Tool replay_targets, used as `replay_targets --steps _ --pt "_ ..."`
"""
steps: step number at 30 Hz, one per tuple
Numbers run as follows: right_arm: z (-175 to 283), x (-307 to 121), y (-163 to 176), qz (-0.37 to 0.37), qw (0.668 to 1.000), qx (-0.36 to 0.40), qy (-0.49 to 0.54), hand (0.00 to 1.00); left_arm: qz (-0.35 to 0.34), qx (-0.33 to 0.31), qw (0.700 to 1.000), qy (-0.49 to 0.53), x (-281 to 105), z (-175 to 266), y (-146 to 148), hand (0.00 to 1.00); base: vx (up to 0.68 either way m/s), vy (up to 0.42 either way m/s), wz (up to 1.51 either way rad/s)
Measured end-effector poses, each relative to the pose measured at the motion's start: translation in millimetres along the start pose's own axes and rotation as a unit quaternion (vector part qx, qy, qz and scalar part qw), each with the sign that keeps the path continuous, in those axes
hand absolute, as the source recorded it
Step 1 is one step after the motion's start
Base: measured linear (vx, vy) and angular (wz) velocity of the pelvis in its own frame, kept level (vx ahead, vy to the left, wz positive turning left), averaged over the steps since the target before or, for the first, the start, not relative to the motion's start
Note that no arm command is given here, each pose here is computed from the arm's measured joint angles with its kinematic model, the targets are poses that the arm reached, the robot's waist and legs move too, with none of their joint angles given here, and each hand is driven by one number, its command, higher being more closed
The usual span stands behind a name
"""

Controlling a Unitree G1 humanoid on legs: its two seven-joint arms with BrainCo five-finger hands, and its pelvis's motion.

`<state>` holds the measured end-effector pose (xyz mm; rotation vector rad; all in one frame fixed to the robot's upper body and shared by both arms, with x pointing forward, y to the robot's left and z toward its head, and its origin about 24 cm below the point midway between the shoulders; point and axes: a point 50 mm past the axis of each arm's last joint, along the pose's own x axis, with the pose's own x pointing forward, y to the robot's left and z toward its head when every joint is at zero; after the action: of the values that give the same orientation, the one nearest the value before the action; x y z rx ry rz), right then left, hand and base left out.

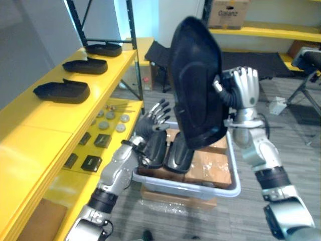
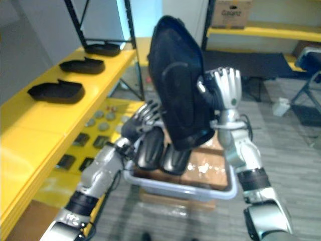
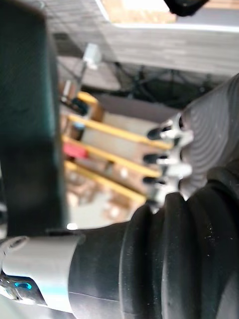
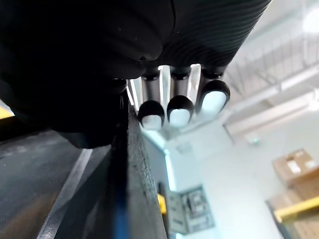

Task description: Walk over and take plastic housings, then place them on the shelf

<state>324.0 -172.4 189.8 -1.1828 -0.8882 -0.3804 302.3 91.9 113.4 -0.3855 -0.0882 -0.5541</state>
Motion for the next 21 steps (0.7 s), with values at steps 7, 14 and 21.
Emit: replay_targets --steps 7,14,21 --pt "5.4 -12.2 25.3 0.046 0.999 0.012 0.025 1.00 -0.015 -0.003 1.000 0.026 1.6 -13.7 -8.5 0.00 0.00 0.000 0.00" --pt "7.2 -19.5 42.6 0.083 0.995 0.017 0.044 1.00 -0.024 -0.008 0.999 0.034 4.5 -21.7 -18.2 0.00 0.00 0.002 0.00" --pt "14.6 -18.2 52.8 0.091 0.993 0.055 0.059 1.00 0.022 0.061 0.997 0.049 3.7 -30.6 -12.7 0.00 0.00 0.007 0.02"
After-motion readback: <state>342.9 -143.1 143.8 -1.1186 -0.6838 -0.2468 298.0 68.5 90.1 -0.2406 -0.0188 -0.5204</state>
